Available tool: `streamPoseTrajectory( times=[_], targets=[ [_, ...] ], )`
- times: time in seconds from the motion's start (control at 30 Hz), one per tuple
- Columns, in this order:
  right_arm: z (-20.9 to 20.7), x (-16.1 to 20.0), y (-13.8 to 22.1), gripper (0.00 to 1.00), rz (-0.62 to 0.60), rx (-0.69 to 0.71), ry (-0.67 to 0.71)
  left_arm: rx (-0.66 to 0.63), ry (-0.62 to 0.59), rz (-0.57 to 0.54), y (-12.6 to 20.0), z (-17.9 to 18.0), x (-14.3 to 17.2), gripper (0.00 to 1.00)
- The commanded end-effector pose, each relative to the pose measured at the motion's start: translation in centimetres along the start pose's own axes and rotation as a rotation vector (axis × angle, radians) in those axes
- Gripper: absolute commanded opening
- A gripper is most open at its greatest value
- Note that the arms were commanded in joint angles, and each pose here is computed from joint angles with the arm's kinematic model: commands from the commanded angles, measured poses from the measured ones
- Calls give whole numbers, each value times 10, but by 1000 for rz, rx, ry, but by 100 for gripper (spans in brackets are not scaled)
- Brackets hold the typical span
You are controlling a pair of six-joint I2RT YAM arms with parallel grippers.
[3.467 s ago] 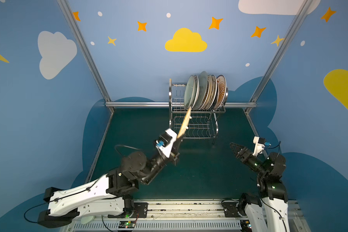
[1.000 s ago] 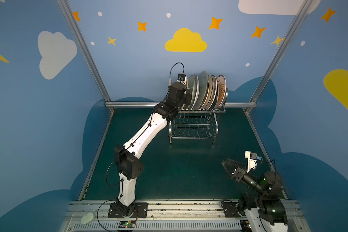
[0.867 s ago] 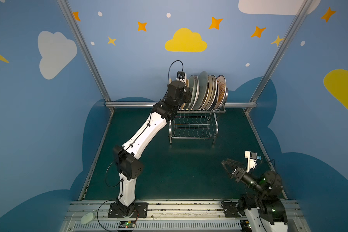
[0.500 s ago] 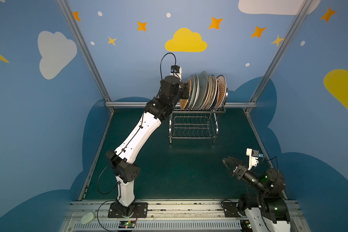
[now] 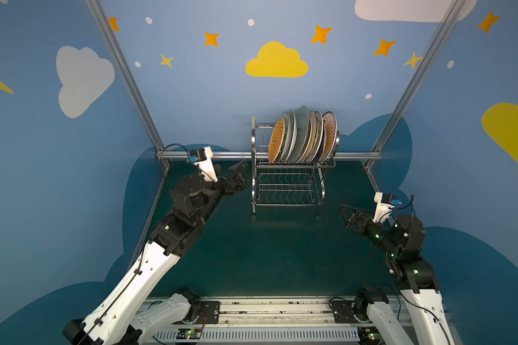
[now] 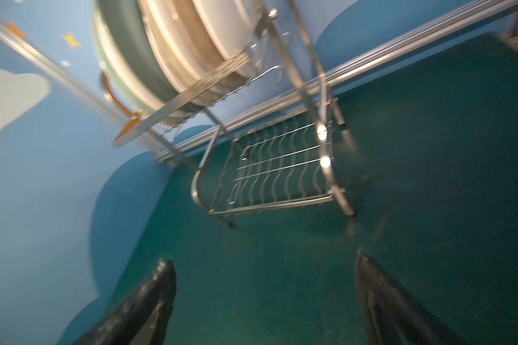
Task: Load plates into a dish rack
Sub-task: Reset both arms
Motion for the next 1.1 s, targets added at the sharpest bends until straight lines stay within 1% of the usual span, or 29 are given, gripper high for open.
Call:
streamPoseTrajectory(
  times=[0.0,0.03,0.1,0.13,0.23,0.33,0.43,0.53,0.57,0.6,0.63,0.67,0.7,0.77,0.87,0.93,1.0,1.03,1.07],
  targets=[
    [-39,0,-15,92,-107,247,143,-298,13,-110,8,65,22,100],
    [-47,3,-20,92,-115,274,157,-386,-10,-122,10,84,30,100],
    [-61,17,-34,92,-117,288,210,-577,-47,-186,13,124,47,100],
    [-68,22,-37,92,-122,308,219,-628,-71,-203,12,138,56,100],
    [-88,39,-48,92,-127,349,247,-725,-133,-220,4,174,77,100],
    [-110,55,-54,92,-126,398,251,-828,-181,-150,-9,211,92,100],
    [-129,67,-57,92,-86,456,219,-899,-234,-107,-21,240,110,100],
    [-140,74,-61,92,-40,486,166,-915,-288,-95,-25,264,129,100],
    [-143,76,-63,92,-24,502,143,-914,-280,-111,-25,274,137,100],
    [-145,76,-65,92,-11,507,136,-910,-265,-159,-24,277,137,100],
    [-147,77,-67,92,3,509,135,-880,-277,-138,-28,277,140,100],
    [-149,79,-70,93,17,513,137,-879,-272,-82,-35,283,142,100],
    [-152,79,-73,92,24,519,140,-900,-256,-83,-40,288,141,100],
    [-155,81,-79,93,35,500,150,-891,-273,-25,-47,288,143,100],
    [-156,76,-82,92,34,498,150,-841,-235,-46,-39,291,144,100],
    [-154,76,-86,92,9,456,153,-815,-201,-44,-35,295,143,100],
    [-152,77,-92,92,8,422,145,-802,-197,-43,-35,295,143,100],
    [-152,76,-95,92,21,410,137,-769,-208,-30,-36,293,145,100],
    [-151,76,-99,92,36,395,137,-708,-237,5,-41,288,148,100]
  ],
)
Point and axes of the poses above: each gripper's point midway between its finger pads, its own y axis back along the fingers, its own z axis along the line the jaws close on, x = y × z, the point moved 6 cm from there along y, back along the fingers, and after that the axes turned 4 degrees about y, right-handed, at the moved point
